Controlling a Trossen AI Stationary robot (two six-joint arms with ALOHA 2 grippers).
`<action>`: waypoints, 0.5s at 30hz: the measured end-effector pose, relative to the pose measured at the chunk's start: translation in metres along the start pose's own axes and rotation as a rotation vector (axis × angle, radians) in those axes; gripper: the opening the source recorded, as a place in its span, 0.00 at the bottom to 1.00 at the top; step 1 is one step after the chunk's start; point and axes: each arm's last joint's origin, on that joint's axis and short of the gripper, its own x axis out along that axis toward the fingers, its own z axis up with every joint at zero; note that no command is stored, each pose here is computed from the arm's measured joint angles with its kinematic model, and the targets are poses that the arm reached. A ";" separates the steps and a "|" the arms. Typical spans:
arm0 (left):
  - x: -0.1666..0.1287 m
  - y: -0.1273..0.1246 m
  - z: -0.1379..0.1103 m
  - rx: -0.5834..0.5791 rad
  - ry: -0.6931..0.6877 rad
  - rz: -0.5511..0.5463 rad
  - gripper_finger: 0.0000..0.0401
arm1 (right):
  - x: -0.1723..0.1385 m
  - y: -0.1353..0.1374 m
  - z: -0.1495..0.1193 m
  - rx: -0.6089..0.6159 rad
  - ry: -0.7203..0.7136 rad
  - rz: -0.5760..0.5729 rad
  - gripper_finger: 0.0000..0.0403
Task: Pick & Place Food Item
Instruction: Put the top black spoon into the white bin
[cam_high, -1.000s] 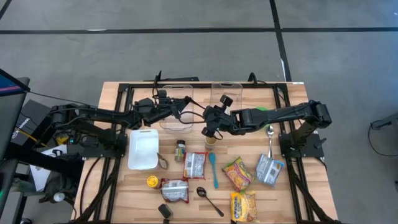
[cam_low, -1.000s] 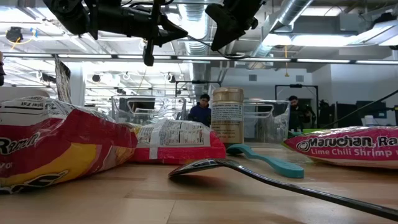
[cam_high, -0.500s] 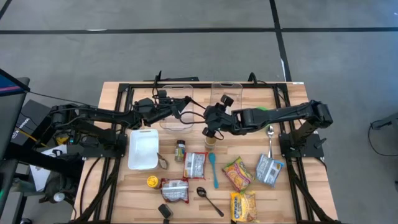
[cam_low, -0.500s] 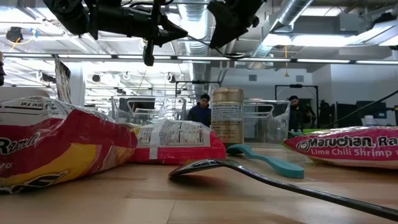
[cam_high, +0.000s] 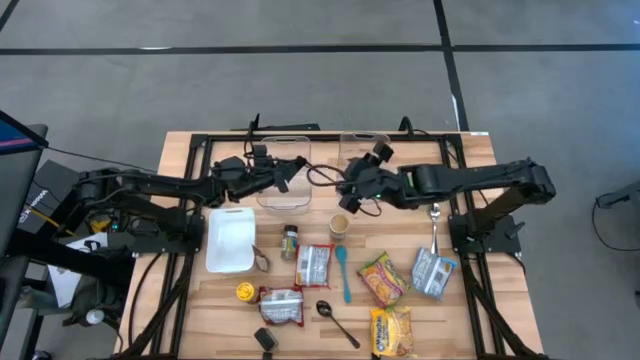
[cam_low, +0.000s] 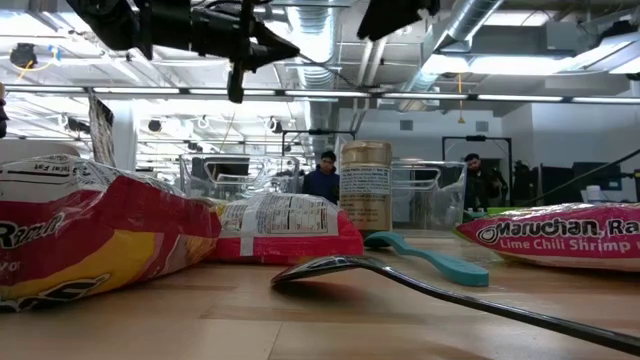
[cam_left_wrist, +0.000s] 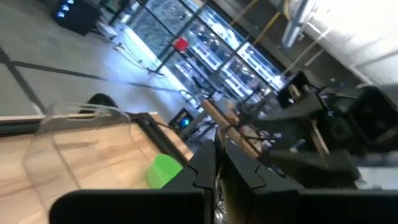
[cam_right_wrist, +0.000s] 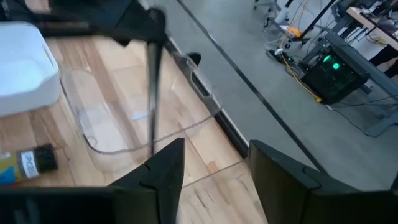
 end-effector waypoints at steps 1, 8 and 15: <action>-0.002 -0.002 0.002 -0.001 0.004 -0.009 0.01 | -0.004 -0.003 0.001 0.005 -0.006 0.001 0.42; -0.026 -0.009 0.017 0.074 0.096 -0.001 0.00 | -0.020 -0.024 0.004 0.043 -0.027 -0.007 0.37; -0.058 -0.015 0.035 0.107 0.159 0.005 0.01 | -0.011 -0.034 0.003 0.057 -0.003 -0.034 0.29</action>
